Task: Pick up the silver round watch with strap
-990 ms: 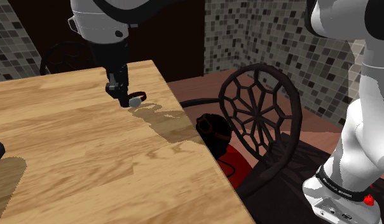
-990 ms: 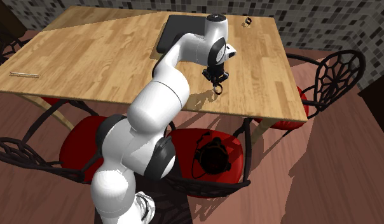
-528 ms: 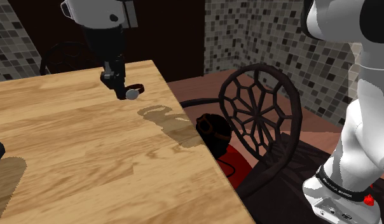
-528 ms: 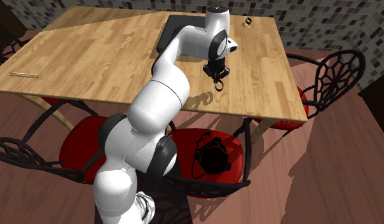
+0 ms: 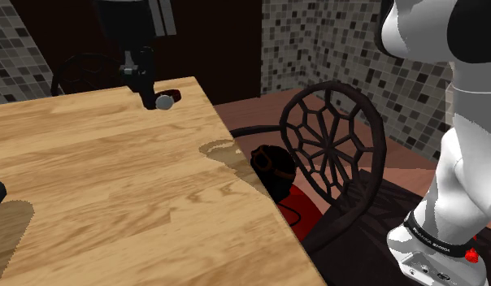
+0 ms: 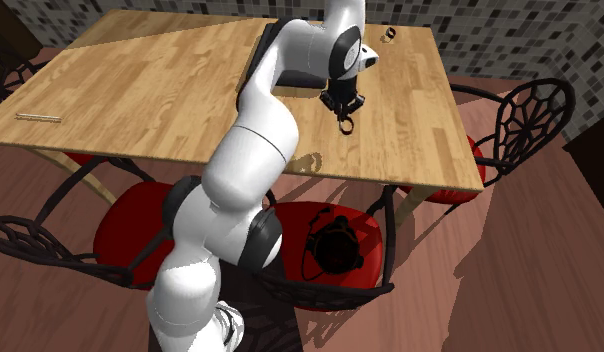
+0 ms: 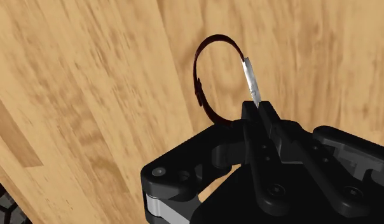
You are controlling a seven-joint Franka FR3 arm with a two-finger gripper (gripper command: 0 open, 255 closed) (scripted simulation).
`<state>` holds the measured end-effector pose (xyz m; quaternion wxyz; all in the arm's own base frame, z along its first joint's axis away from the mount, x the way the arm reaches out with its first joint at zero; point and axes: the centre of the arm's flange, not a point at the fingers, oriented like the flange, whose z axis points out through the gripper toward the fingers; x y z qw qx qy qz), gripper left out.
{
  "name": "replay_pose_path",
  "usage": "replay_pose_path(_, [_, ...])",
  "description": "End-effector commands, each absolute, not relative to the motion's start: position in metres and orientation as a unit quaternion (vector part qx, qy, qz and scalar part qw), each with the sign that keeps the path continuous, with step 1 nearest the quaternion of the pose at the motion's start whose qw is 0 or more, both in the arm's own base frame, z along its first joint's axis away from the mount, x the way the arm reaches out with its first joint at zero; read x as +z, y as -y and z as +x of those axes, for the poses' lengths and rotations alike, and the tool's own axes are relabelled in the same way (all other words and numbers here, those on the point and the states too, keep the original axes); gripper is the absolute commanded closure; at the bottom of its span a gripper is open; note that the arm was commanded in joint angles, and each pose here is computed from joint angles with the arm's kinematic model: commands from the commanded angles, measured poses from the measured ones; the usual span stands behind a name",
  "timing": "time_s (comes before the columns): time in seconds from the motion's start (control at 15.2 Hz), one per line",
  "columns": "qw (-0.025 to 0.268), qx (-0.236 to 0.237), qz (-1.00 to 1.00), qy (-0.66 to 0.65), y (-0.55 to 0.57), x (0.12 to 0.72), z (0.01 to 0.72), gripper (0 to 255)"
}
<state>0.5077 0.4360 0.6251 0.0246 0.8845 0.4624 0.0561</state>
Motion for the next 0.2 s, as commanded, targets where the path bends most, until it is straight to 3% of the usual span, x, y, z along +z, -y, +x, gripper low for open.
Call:
replay_pose_path(0.0, [0.025, 0.056, 0.885, -0.462, -0.436, 0.6358, 0.5076, 255])
replay_pose_path(0.13, [0.025, 0.056, 0.885, -0.462, -0.436, 0.6365, 0.5075, 255])
